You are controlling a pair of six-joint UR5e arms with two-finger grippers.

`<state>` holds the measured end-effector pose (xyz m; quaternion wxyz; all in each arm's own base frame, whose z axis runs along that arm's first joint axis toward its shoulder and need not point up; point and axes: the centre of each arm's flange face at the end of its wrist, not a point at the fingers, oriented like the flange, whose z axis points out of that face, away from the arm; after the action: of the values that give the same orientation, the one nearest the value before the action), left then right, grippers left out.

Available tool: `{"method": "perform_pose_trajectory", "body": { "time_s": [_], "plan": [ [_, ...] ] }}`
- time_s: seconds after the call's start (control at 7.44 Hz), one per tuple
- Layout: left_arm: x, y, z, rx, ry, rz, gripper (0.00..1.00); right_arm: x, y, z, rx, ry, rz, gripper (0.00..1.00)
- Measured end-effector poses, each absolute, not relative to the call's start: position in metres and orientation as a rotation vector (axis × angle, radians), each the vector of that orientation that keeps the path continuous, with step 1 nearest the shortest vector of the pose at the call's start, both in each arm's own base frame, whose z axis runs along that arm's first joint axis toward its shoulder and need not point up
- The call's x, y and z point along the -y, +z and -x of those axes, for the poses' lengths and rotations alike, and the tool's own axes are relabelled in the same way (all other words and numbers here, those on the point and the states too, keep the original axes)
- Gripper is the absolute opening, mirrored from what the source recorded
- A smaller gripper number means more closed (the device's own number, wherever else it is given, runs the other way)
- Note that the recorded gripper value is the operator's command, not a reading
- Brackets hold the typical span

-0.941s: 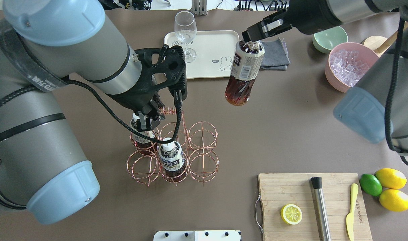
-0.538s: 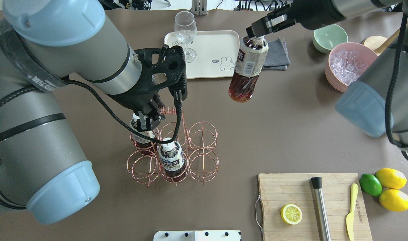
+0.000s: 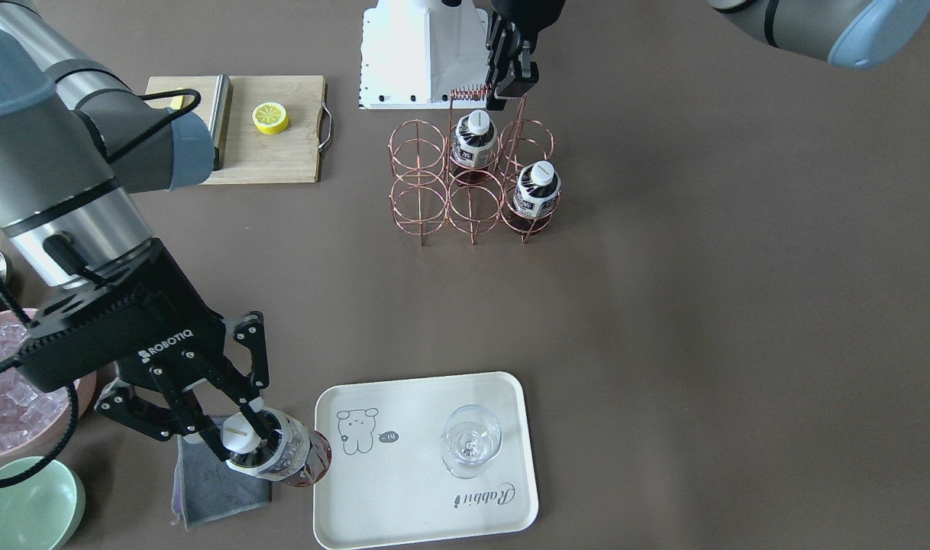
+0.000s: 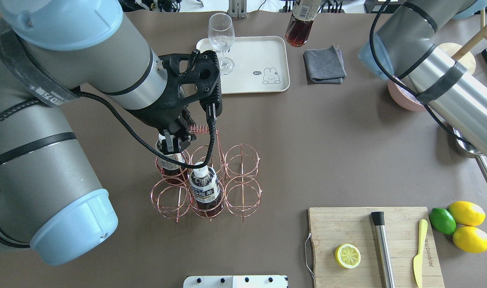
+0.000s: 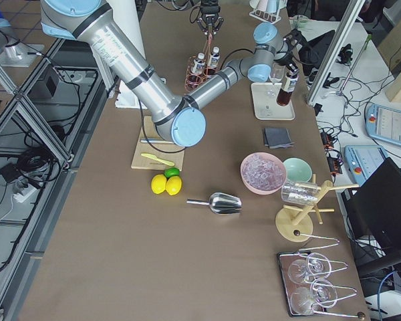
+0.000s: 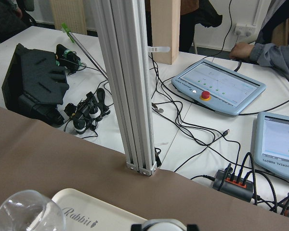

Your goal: Take tea from basket to plate

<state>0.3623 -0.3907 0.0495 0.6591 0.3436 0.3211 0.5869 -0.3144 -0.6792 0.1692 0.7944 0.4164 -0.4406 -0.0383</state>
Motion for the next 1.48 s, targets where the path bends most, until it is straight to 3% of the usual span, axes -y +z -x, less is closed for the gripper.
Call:
{"method": "perform_pose_trajectory", "body": {
  "time_s": [0.4,0.67,1.48],
  "plan": [
    [0.391,0.050,-0.362,-0.726,1.328,-0.778,0.00,0.678,0.161,0.383,0.889,-0.022,-0.941,0.00],
    [0.391,0.050,-0.362,-0.725,1.328,-0.778,0.00,0.681,0.189,0.419,0.911,0.019,-0.993,0.00],
    [0.400,0.044,-0.343,-0.721,1.298,-0.802,0.00,0.674,0.186,0.425,0.919,-0.035,-0.915,0.00]
  ]
}}
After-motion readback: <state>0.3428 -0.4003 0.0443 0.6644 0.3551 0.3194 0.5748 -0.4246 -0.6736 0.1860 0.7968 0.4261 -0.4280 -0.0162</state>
